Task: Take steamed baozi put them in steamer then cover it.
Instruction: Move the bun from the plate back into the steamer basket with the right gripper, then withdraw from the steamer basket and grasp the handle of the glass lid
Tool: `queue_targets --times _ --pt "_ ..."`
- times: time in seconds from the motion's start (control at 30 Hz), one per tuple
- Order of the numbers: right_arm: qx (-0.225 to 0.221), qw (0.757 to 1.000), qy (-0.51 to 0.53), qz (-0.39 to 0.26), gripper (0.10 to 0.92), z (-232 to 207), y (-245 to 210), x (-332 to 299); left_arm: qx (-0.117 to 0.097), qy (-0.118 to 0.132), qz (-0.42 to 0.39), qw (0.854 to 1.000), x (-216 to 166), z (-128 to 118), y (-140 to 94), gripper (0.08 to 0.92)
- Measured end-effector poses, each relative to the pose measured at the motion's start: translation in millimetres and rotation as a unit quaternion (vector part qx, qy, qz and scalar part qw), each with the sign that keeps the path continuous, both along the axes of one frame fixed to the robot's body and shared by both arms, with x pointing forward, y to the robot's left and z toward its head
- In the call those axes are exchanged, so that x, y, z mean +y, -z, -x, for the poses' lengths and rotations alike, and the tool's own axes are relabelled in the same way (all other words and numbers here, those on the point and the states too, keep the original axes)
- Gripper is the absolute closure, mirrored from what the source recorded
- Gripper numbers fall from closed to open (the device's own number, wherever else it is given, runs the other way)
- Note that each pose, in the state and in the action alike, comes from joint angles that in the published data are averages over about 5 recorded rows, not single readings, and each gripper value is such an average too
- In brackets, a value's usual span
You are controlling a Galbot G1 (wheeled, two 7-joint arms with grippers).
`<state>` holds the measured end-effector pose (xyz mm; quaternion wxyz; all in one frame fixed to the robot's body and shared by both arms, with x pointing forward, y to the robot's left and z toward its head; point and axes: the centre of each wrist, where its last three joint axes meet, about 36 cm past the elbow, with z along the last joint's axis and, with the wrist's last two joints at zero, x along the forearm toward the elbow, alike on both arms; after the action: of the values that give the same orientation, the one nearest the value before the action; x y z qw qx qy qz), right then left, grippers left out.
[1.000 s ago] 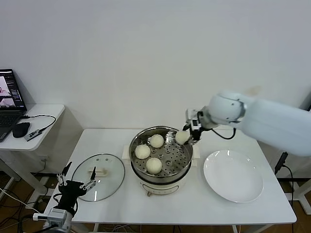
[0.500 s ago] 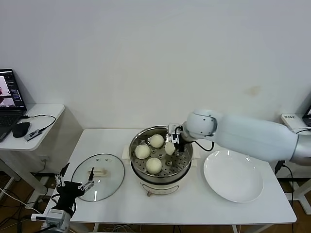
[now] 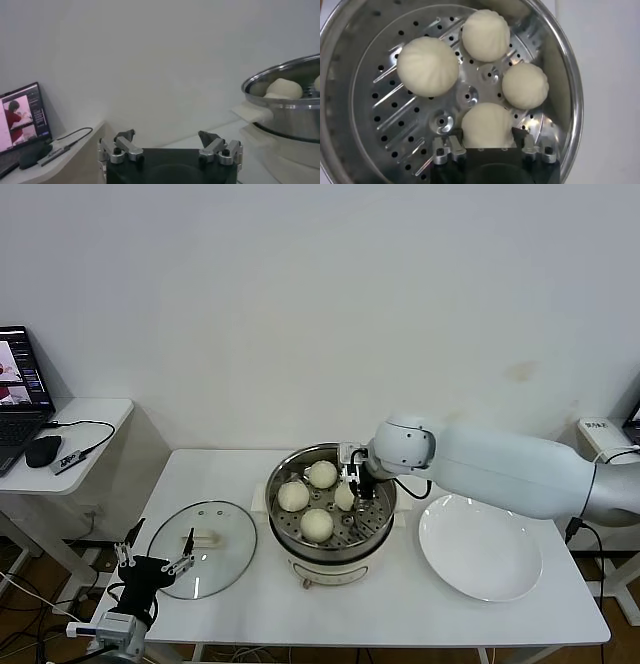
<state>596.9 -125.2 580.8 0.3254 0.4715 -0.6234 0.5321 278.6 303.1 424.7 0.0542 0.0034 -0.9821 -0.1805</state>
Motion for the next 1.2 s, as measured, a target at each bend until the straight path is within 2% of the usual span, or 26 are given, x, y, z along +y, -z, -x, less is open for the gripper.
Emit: queue_targets --times 0.1,0.37,0.57,0.7,0.83,0.93,1.2 --pt "-0.005 1.0 0.0 -0.006 0.213 2 -9 -3 0.0 0.001 0.001 1.0 -1 -1 0 0.177" --pt "-0.025 0.999 0.005 -0.039 0.2 18 -28 -20 -0.001 0.003 0.003 1.0 -2 -3 2 0.177" --pt "-0.066 0.992 0.034 -0.104 0.2 41 -18 -55 -0.012 -0.001 0.006 1.0 -2 -5 5 0.177" --pt "-0.106 0.978 0.059 -0.172 0.2 61 1 -82 -0.019 -0.004 0.005 1.0 -1 -7 8 0.177" --pt "-0.149 0.952 0.092 -0.252 0.2 79 25 -104 -0.022 -0.008 0.006 1.0 -1 -7 13 0.177" --pt "-0.183 0.923 0.117 -0.316 0.2 90 42 -116 -0.023 -0.009 0.006 1.0 -2 -7 18 0.177" --pt "-0.278 0.816 0.18 -0.473 0.2 119 90 -144 -0.024 -0.013 0.004 1.0 -6 -8 33 0.177"
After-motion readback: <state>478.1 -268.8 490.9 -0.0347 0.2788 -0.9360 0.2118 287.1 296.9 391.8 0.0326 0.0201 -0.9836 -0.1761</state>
